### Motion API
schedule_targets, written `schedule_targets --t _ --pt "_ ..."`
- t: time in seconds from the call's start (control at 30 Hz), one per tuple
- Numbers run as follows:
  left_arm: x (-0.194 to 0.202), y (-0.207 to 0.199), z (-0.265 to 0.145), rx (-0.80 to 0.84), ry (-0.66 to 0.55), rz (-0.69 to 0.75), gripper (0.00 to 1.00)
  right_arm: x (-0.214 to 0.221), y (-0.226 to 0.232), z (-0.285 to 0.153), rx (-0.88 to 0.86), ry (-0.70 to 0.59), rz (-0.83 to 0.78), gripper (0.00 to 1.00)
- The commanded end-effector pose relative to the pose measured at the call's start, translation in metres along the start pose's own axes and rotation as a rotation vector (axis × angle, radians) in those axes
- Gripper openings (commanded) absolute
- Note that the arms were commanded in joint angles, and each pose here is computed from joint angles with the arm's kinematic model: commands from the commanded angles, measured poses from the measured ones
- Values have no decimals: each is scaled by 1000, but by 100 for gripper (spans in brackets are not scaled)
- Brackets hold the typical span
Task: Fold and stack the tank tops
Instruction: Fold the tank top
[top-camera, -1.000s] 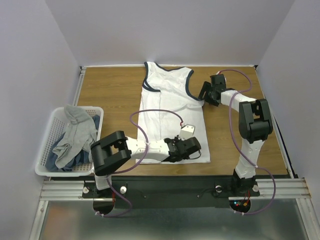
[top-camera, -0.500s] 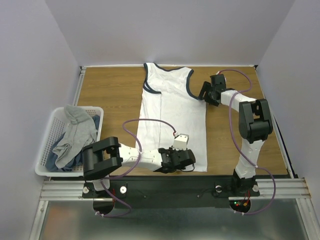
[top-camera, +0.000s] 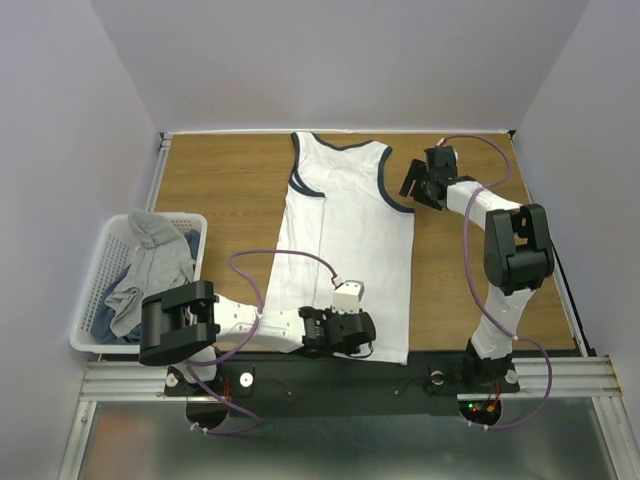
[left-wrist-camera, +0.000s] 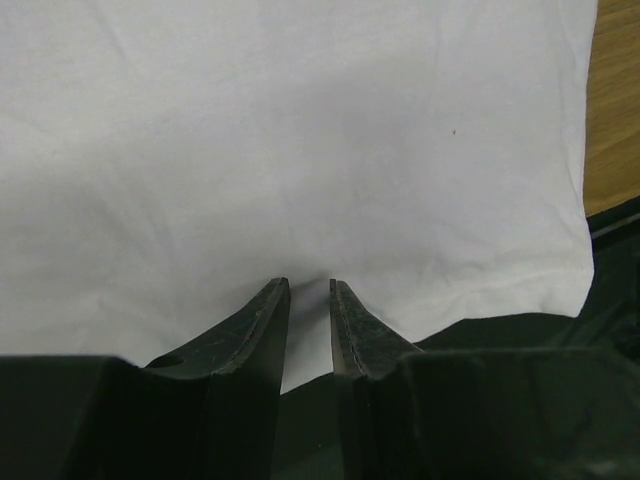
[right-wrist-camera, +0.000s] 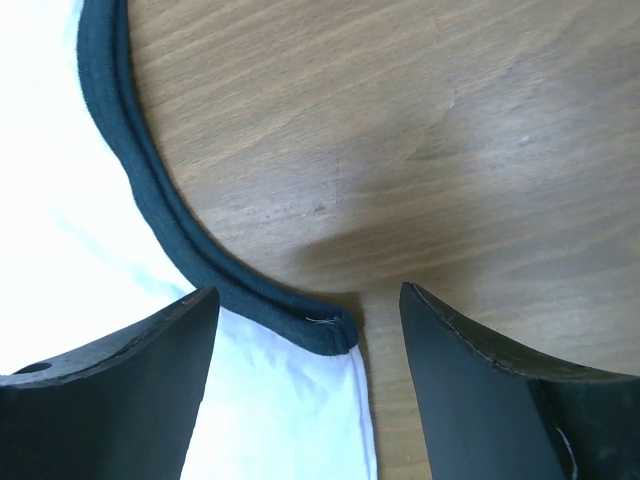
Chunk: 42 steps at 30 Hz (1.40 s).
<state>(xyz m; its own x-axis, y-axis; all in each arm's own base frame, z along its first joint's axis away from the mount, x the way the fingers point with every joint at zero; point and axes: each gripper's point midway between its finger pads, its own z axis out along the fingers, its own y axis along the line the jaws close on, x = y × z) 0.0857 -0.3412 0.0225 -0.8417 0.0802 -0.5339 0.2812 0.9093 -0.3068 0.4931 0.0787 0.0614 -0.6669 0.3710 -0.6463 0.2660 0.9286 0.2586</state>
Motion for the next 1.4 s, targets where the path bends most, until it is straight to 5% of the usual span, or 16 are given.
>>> schedule_targets --t 0.0,0.43,0.7,1.37 --pt "37 30 -8 -72 118 36 35 -21 -2 -20 3 -72 5 79" --pt "-29 -70 -48 140 -43 125 52 5 -22 -59 7 -56 -6 68" --pt "-1 -133 -45 222 13 268 52 12 -26 -69 -4 -48 -3 65" --pt "30 -147 -1 157 95 423 54 17 -20 -70 -45 -20 9 61"
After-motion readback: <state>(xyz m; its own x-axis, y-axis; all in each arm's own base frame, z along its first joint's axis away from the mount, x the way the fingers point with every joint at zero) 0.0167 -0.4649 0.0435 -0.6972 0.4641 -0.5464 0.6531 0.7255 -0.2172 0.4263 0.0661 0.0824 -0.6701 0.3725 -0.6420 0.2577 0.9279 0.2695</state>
